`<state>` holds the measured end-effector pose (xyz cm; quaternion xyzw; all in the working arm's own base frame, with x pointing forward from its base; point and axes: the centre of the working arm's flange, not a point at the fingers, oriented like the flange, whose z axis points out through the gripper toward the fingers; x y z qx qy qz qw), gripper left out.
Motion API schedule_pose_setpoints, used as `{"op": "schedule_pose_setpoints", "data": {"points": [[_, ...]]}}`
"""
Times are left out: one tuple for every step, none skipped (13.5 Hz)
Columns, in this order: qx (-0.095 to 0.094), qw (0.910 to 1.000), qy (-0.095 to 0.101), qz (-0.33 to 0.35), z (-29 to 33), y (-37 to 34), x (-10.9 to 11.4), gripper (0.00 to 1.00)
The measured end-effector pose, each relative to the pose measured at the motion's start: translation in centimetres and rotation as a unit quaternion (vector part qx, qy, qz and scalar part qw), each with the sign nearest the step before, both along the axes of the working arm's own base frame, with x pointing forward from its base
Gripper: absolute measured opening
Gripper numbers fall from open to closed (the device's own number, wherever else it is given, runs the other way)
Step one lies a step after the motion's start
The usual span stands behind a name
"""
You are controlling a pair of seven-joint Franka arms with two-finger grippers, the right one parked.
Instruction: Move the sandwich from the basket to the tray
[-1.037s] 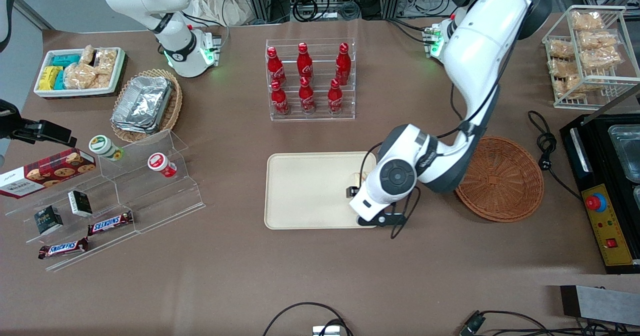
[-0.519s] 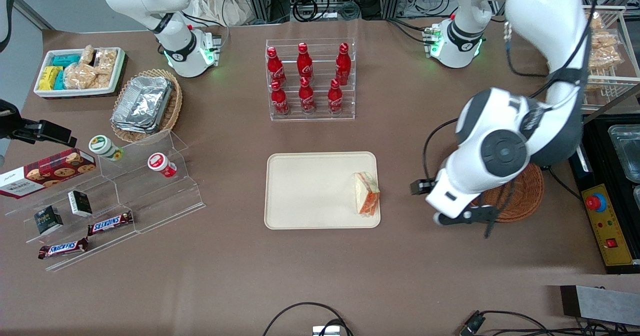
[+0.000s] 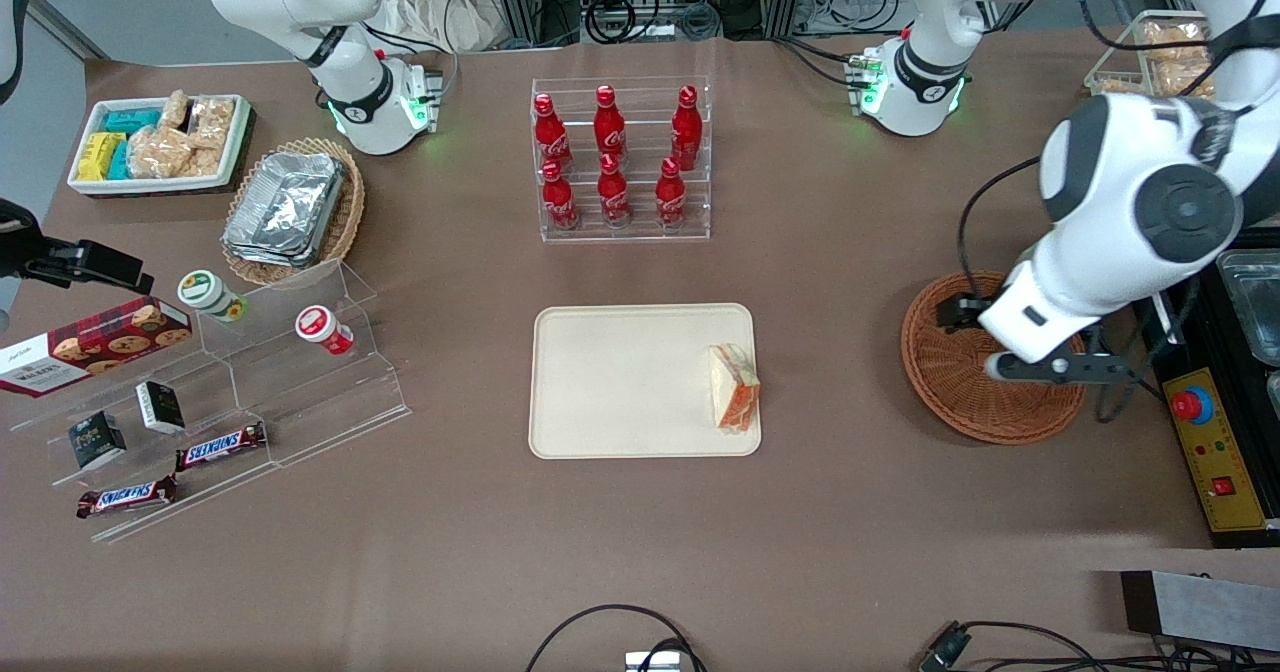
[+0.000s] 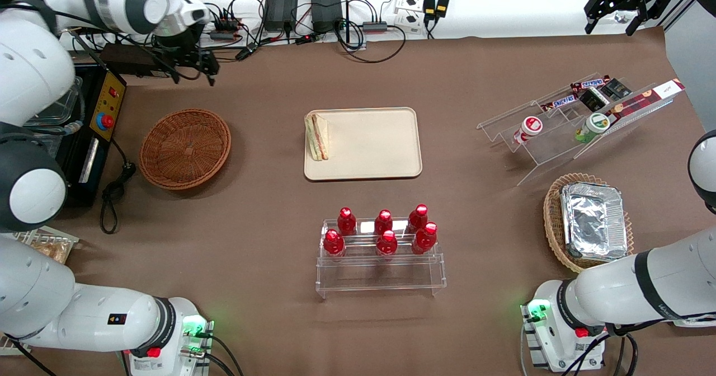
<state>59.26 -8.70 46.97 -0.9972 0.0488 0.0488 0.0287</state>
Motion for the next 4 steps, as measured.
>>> {"op": "schedule_pose_setpoints", "data": {"points": [[-0.002,0.9999,-0.003,-0.011,0.5,1.0,0.2,1.0],[-0.004,0.9998,-0.005,-0.021,0.9,1.7,0.5,1.0],[-0.005,0.9995,-0.002,-0.031,1.4,2.2,0.7,1.0],[-0.006,0.9991,0.005,-0.043,1.9,2.5,1.1,1.0]]}}
